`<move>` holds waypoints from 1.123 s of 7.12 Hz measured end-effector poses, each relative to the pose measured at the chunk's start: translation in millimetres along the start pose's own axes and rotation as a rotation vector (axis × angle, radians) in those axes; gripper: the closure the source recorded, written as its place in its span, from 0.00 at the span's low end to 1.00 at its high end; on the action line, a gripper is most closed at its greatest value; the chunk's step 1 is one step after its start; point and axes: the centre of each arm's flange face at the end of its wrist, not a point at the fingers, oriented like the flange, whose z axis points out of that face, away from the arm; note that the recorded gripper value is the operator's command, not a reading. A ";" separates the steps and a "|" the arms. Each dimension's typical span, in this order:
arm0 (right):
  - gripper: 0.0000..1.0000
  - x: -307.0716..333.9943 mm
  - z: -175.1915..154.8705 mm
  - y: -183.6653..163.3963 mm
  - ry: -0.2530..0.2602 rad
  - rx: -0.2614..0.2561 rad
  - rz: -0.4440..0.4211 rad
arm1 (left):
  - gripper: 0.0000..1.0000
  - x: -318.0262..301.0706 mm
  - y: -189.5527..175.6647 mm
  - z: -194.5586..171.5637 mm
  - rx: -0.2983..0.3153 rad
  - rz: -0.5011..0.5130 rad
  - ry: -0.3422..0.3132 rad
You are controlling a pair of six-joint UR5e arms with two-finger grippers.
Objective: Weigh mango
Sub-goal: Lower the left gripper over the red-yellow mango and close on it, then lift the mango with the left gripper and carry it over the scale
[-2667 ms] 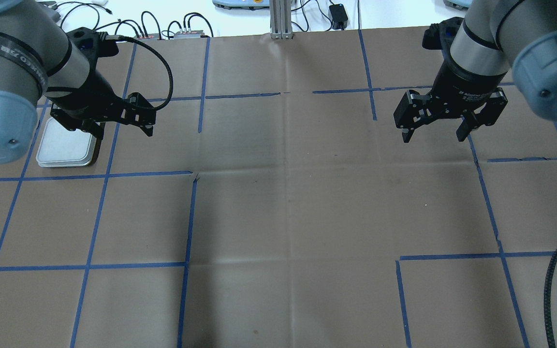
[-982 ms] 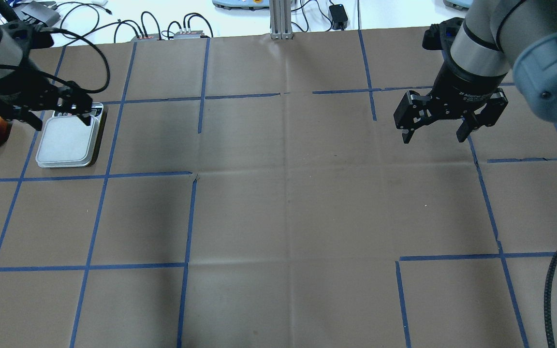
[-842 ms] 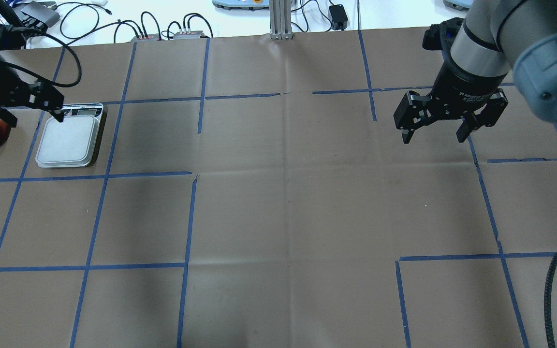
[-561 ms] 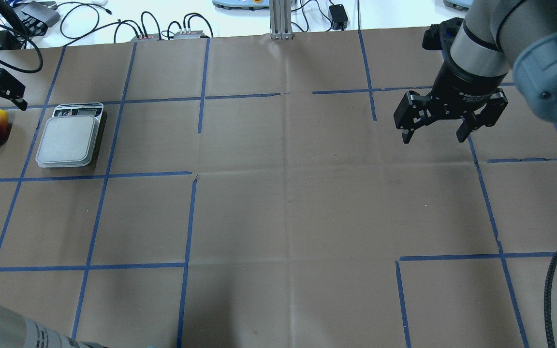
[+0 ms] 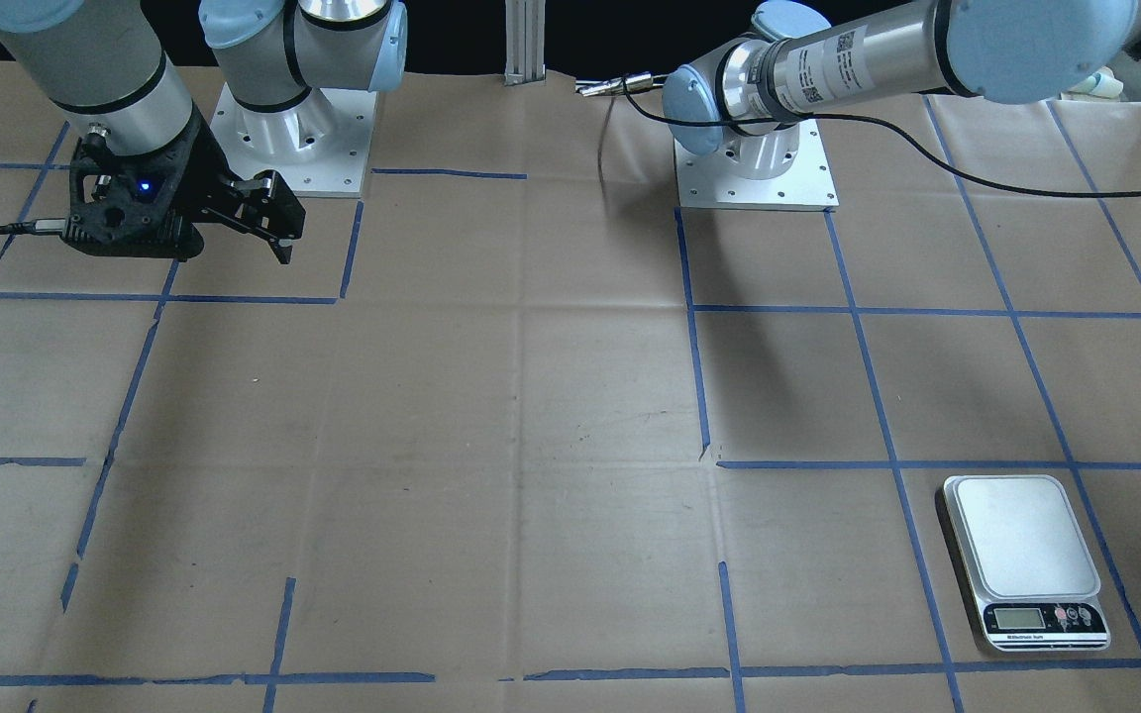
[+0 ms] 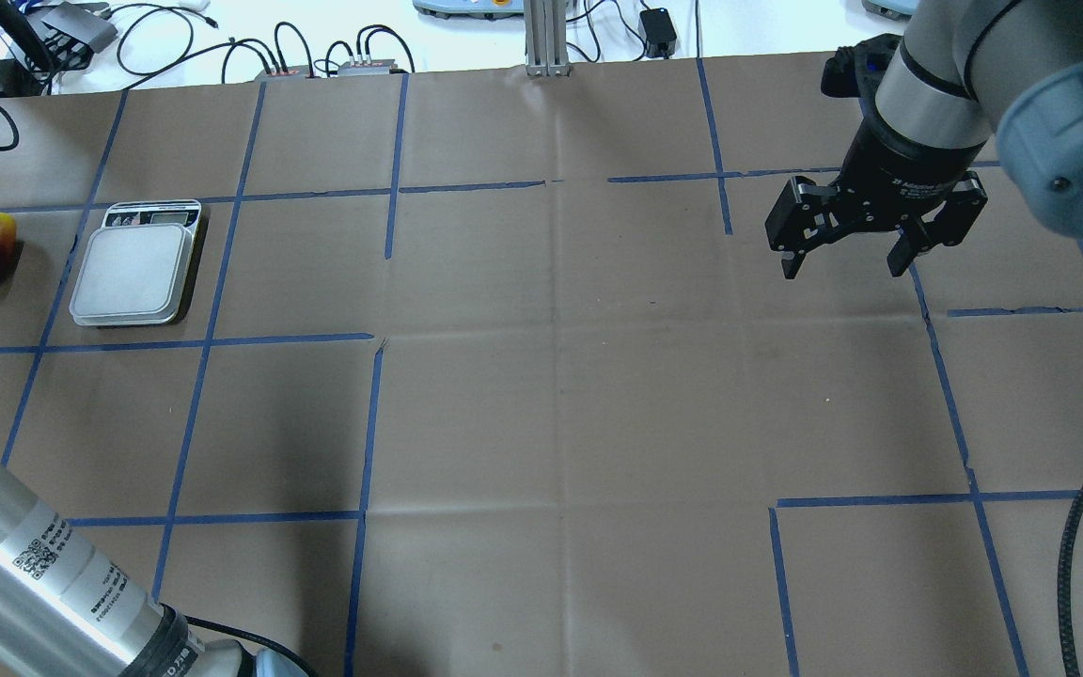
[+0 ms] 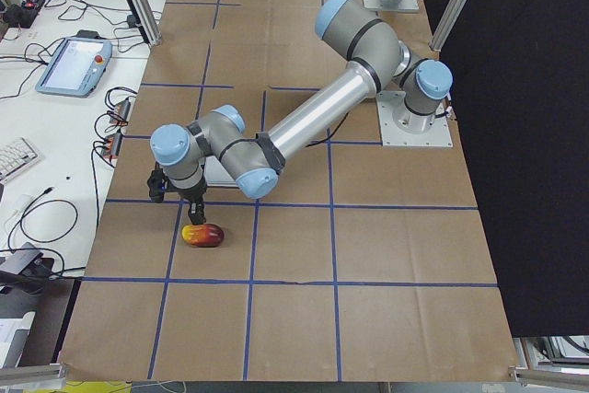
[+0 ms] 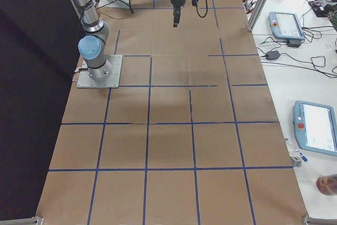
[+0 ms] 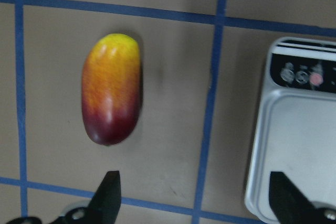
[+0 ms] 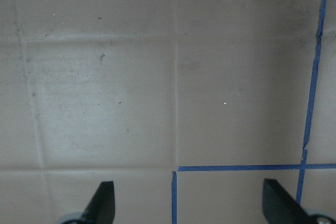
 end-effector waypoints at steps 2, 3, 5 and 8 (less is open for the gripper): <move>0.00 0.0 0.0 0.0 0.000 0.000 0.000 | 0.01 -24.5 -10.9 36.0 0.002 -0.018 -0.001; 0.00 0.0 0.0 0.0 0.000 0.000 0.000 | 0.08 -30.3 -15.0 51.7 -0.005 -0.015 0.003; 0.00 0.0 0.0 0.0 0.000 0.000 0.000 | 0.76 -34.6 -18.3 80.3 -0.032 0.003 0.020; 0.00 0.0 0.0 0.0 0.000 0.000 0.000 | 0.96 -28.8 -17.9 71.9 -0.049 0.017 0.022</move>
